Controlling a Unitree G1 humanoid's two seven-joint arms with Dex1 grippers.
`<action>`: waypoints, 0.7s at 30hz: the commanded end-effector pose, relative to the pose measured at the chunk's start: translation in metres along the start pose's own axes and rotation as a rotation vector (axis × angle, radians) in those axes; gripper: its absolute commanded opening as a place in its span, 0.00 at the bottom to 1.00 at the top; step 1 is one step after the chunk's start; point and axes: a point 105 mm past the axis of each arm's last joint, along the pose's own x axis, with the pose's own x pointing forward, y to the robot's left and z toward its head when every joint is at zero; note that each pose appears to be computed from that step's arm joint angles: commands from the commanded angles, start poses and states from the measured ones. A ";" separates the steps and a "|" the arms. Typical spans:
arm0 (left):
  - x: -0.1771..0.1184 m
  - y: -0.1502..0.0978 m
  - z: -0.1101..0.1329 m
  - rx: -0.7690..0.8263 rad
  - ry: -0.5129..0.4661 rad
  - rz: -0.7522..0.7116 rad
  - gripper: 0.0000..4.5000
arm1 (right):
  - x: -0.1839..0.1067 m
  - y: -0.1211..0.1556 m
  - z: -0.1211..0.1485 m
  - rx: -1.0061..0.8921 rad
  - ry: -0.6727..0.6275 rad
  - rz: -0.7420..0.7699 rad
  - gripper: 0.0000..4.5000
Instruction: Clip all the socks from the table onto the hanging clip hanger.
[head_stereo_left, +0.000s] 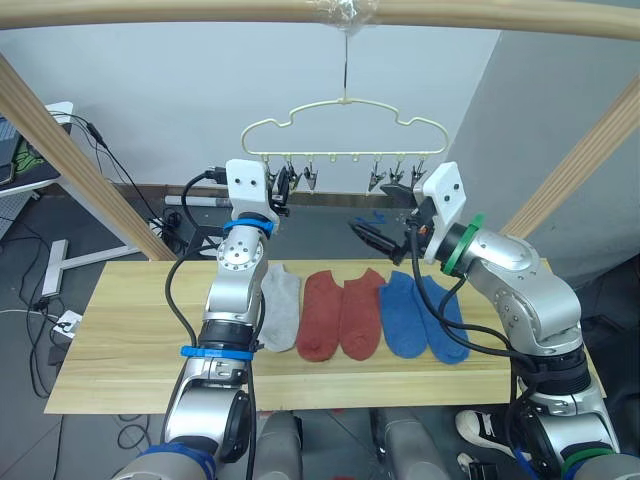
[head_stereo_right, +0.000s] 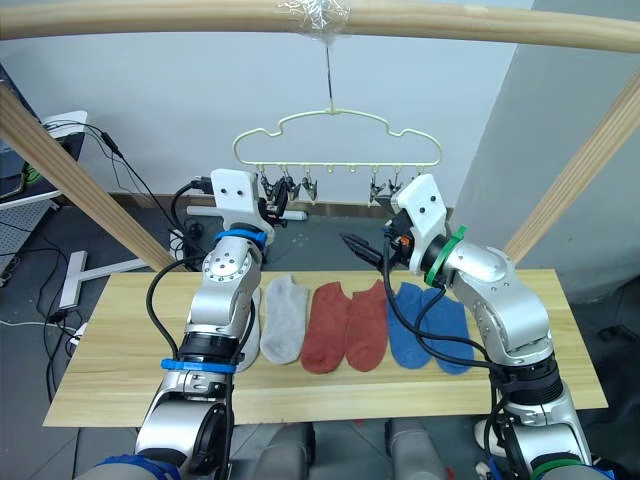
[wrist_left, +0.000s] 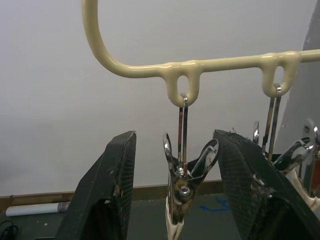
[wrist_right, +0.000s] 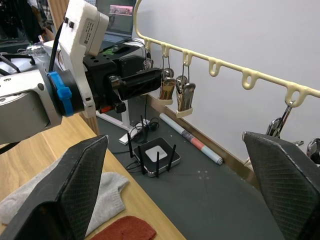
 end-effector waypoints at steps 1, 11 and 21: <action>0.003 0.001 0.018 0.008 -0.069 -0.006 0.55 | -0.003 -0.001 0.021 -0.040 -0.069 -0.006 1.00; 0.005 0.002 0.025 0.000 -0.092 0.000 0.06 | -0.004 -0.002 0.019 -0.027 -0.063 -0.016 1.00; 0.005 0.002 0.021 0.010 -0.078 -0.004 0.06 | -0.004 -0.003 0.019 -0.029 -0.065 -0.021 1.00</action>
